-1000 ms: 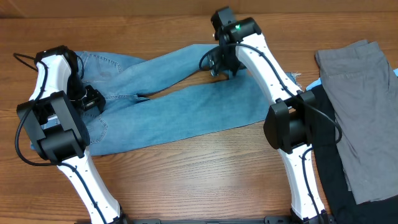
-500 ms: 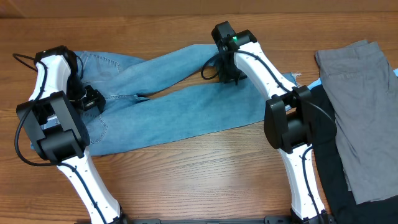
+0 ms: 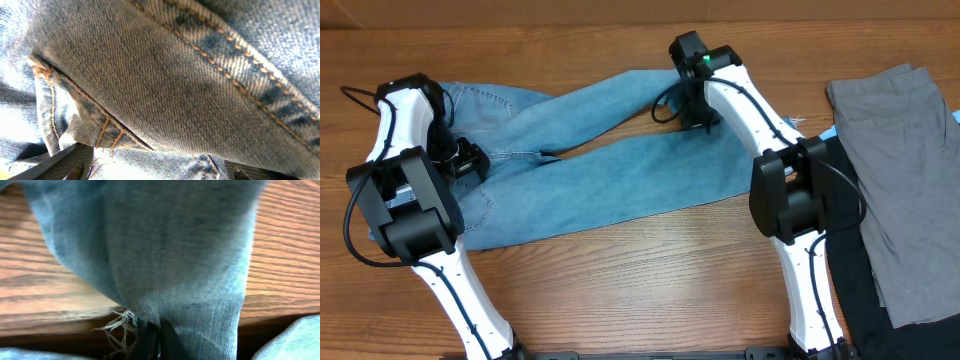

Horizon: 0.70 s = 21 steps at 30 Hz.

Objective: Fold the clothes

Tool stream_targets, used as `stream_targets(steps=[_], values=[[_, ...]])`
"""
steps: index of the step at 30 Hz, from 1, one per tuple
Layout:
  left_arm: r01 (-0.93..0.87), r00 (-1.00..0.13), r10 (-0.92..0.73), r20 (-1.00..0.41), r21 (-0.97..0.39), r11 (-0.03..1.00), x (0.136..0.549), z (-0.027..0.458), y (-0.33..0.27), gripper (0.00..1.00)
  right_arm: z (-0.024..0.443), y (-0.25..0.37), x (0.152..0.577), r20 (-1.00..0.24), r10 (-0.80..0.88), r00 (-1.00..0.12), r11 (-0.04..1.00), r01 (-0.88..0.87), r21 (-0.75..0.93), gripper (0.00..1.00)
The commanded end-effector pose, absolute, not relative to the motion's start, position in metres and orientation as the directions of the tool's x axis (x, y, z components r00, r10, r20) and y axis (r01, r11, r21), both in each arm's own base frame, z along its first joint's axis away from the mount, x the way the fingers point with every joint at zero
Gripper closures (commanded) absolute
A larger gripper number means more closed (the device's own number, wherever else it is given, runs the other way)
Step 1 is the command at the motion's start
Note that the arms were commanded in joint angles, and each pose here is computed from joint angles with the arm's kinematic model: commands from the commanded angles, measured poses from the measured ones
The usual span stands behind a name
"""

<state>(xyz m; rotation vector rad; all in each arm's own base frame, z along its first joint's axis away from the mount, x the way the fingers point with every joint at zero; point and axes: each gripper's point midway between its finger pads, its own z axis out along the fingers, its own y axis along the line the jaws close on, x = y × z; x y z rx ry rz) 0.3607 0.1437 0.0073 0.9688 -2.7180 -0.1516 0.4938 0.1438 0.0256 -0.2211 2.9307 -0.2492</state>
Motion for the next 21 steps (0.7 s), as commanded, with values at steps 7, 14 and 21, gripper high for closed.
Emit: stream_targets(steps=[7, 14, 21], values=[[-0.604, -0.745, -0.634, 0.208, 0.192, 0.773, 0.357, 0.0, 0.146, 0.13, 0.065, 0.1, 0.526, -0.303, -0.099, -0.948, 0.958, -0.009, -0.286, 0.96], [-0.605, -0.745, -0.633, 0.211, 0.186, 0.774, 0.357, 0.0, 0.145, 0.14, 0.135, 0.046, 0.566, -0.488, -0.016, -0.873, 0.929, 0.168, -0.331, 0.96], [-0.603, -0.742, -0.632, 0.222, 0.19, 0.775, 0.355, 0.001, 0.144, 0.14, 0.182, 0.009, 0.582, -0.592, 0.051, -0.804, 0.919, 0.27, -0.288, 0.83]])
